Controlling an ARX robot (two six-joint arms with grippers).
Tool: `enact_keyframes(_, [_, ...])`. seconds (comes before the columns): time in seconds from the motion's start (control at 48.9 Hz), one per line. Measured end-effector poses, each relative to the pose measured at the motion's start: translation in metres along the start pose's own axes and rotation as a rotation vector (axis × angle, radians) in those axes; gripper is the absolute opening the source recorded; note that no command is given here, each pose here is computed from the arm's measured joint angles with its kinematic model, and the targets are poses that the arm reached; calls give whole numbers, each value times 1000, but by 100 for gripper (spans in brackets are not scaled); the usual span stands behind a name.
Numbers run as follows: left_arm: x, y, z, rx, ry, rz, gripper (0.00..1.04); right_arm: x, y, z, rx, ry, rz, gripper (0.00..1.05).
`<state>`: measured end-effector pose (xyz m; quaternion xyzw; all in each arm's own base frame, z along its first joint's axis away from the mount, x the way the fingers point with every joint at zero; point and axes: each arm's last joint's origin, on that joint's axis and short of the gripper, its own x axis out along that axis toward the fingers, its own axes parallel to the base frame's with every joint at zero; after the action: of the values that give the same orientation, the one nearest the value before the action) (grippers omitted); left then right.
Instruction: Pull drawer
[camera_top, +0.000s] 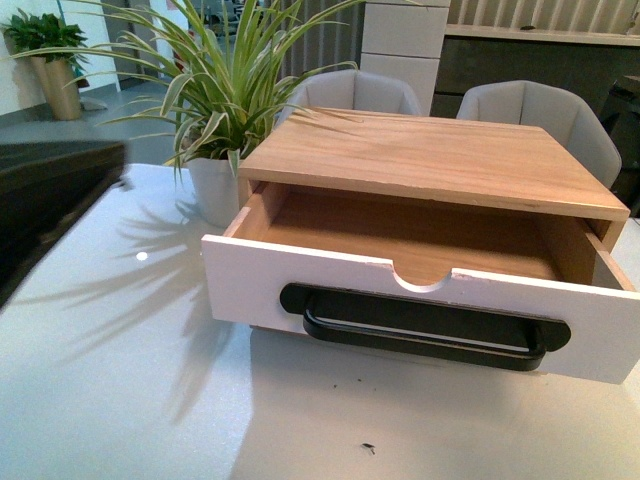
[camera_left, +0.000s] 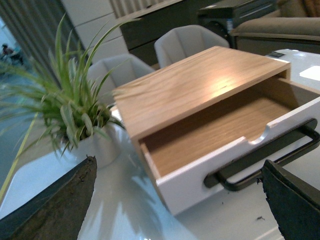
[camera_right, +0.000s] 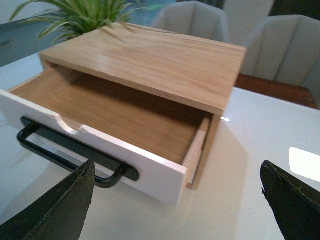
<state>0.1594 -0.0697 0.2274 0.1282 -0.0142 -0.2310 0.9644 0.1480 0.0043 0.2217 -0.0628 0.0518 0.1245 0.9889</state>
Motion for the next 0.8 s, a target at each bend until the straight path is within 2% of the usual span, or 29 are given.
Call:
enact_keyframes(0.205, [-35, 15, -22, -170, 53, 189, 97, -29, 1, -7, 81, -41, -143, 96])
enact_keyframes(0.348, [-41, 19, -28, -241, 62, 230, 97, -39, 1, -12, 146, -69, -197, 96])
enact_keyframes(0.491, [-42, 19, -28, -258, 55, 252, 96, -40, 0, -13, 174, -73, -202, 96])
enact_keyframes(0.573, [-45, 20, -31, -252, 30, 410, 82, -44, 6, -17, 159, -78, -256, 84])
enact_keyframes(0.614, [-47, 21, -33, -252, 33, 441, 77, -45, 8, -20, 151, -86, -253, 78])
enact_keyframes(0.798, [-58, 22, -48, -255, 32, 461, 34, -45, 11, -35, 135, -92, -251, 36])
